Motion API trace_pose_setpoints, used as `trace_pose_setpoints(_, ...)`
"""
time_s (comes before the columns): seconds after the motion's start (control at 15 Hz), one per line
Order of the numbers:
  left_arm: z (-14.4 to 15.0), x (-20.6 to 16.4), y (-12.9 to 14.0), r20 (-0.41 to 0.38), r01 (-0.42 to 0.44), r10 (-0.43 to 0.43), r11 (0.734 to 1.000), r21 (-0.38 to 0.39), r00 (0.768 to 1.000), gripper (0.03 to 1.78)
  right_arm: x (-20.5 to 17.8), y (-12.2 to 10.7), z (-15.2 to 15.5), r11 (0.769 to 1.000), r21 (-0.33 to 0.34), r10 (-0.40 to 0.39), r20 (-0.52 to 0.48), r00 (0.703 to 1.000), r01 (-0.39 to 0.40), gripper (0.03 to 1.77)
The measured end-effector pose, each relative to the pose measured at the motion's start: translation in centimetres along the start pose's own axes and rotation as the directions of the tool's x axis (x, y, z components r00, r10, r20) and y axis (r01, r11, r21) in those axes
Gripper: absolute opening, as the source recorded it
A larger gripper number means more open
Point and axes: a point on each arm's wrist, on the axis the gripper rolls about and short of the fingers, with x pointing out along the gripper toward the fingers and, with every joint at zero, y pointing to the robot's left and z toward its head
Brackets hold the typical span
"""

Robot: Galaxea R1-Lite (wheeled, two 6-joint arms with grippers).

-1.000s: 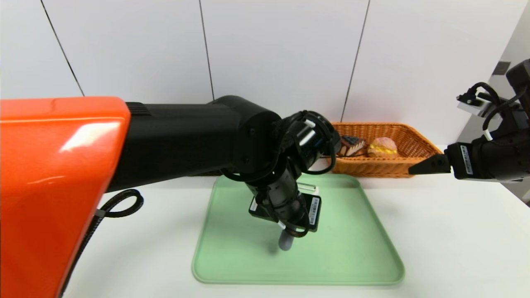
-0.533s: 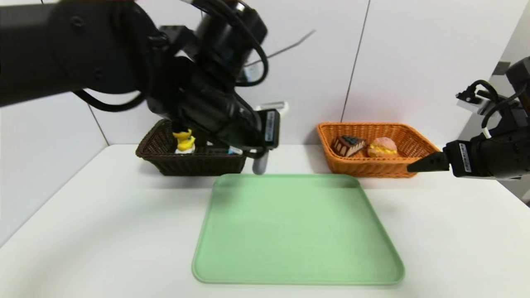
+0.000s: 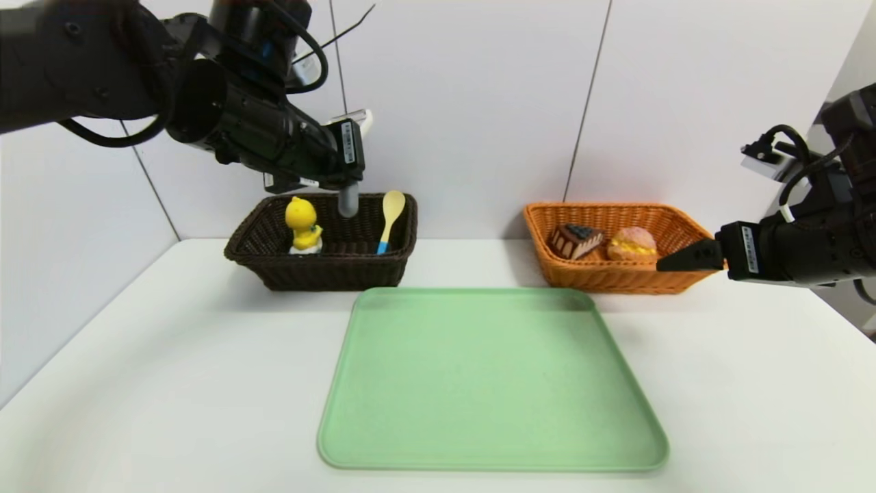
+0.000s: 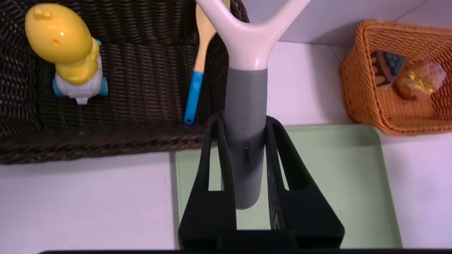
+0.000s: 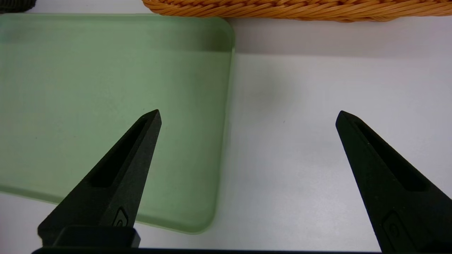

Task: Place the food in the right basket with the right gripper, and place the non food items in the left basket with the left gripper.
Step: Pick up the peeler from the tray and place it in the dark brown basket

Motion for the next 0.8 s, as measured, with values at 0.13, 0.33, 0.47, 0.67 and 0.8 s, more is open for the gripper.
trace_pose_setpoints(0.13, 0.0, 2.6, 0.6, 0.015, -0.014, 0.014, 1.000, -0.009, 1.000, 0.28, 0.1, 0.3, 0.0, 1.000, -0.010, 0.006, -0.004, 1.000, -0.006, 1.71)
trace_pose_setpoints(0.33, -1.0, 7.2, 1.8, -0.014, -0.056, 0.056, 0.998, 0.000, 0.998, 0.28, 0.2, 0.5, -0.2, 1.000, -0.024, 0.006, -0.012, 1.000, -0.006, 1.71)
trace_pose_setpoints(0.47, -1.6, 10.1, 3.3, -0.023, -0.089, 0.088, 0.996, -0.003, 0.996, 0.28, 0.3, 0.5, -0.3, 1.000, -0.025, 0.007, -0.015, 1.000, -0.008, 1.71)
trace_pose_setpoints(0.67, -2.5, 13.5, 5.5, -0.041, -0.132, 0.132, 0.991, 0.005, 0.990, 0.28, 0.4, 0.8, -0.4, 0.999, -0.030, 0.016, -0.020, 1.000, -0.016, 1.71)
trace_pose_setpoints(0.8, -3.0, 14.9, 6.5, -0.050, -0.151, 0.152, 0.988, 0.008, 0.987, 0.28, 0.4, 1.0, -0.4, 0.999, -0.036, 0.022, -0.023, 0.999, -0.023, 1.71)
